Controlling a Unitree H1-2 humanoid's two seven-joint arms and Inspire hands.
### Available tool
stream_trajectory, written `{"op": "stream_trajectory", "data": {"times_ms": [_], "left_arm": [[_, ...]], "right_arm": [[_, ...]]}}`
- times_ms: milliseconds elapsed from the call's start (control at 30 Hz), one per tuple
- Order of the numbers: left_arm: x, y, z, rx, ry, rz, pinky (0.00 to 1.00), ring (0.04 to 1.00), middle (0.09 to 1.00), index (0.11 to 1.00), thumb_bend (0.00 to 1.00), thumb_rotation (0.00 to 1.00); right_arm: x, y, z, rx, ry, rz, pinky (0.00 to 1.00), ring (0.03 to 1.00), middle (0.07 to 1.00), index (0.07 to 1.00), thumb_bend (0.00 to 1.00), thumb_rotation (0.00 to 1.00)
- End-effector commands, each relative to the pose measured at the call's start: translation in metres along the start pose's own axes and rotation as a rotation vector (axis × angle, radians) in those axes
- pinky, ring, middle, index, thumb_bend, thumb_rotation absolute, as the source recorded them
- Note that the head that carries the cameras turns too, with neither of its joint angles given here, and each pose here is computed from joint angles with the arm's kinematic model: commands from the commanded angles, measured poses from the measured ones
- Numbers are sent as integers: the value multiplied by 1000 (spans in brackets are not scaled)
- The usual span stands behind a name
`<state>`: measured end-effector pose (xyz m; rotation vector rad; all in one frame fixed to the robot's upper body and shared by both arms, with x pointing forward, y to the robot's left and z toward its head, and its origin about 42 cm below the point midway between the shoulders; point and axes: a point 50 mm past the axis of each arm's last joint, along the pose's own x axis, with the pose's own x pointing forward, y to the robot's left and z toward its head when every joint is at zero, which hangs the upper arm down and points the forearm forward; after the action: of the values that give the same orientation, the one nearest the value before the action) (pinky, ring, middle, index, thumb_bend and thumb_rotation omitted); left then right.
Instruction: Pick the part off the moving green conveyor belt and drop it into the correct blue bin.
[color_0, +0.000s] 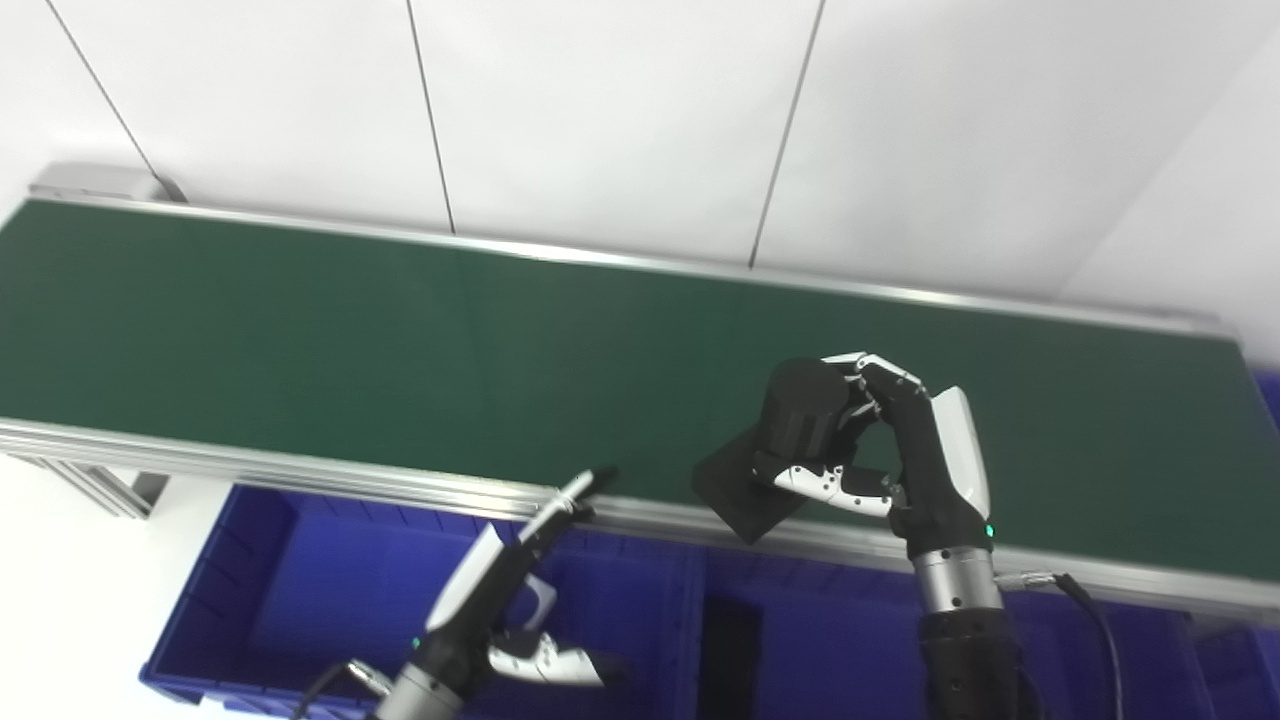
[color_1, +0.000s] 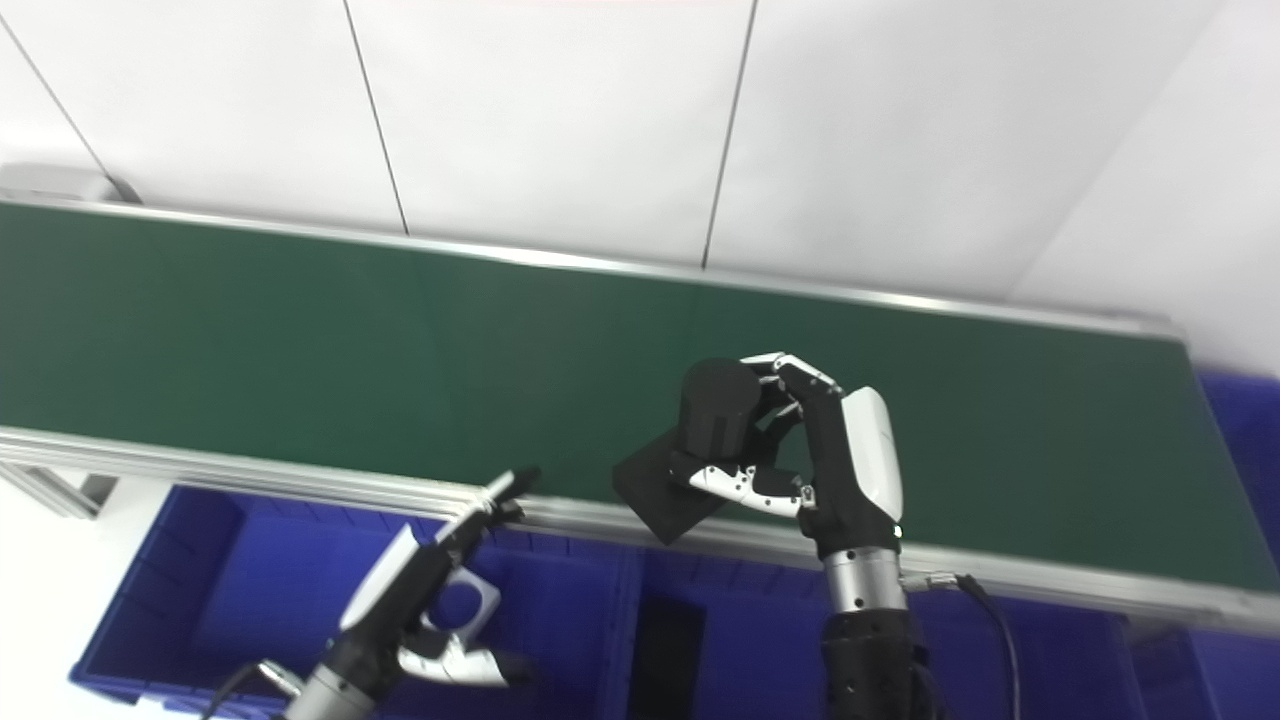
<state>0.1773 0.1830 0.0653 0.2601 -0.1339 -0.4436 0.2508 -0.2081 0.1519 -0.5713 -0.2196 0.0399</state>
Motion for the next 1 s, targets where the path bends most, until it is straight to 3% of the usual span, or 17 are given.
{"op": "stream_trajectory", "data": {"times_ms": [0,267,467,633,733,800,867,967], "left_arm": [[4,6,10,-10,-21,1,922,977,984,960,894,489],[8,18,15,-10,-8,-14,947,985,989,967,886,454],[9,23,12,-33,-13,-18,956,987,993,963,887,417],[8,26,12,-19,-8,-21,949,987,995,963,889,420],[6,27,11,-15,-3,-25,949,985,996,962,890,417],[5,27,10,-9,-1,-27,947,981,992,959,889,422],[4,27,10,4,4,-29,938,977,989,959,888,430],[1,26,9,15,9,-32,940,983,989,959,892,449]], "right_arm": [[-8,-12,3,-12,0,-15,348,390,471,564,502,0],[-47,-21,-21,-97,114,62,342,395,447,549,509,0],[-61,-22,-37,-162,186,114,335,393,443,550,509,0],[-66,-19,-58,-224,250,139,310,372,482,492,519,0],[-67,-14,-66,-275,299,160,324,393,483,491,520,0],[-67,-11,-70,-300,320,172,384,451,456,537,512,0],[-69,-8,-74,-334,340,189,457,523,473,520,516,0],[-73,-2,-75,-300,369,187,554,659,722,792,573,93]]}}
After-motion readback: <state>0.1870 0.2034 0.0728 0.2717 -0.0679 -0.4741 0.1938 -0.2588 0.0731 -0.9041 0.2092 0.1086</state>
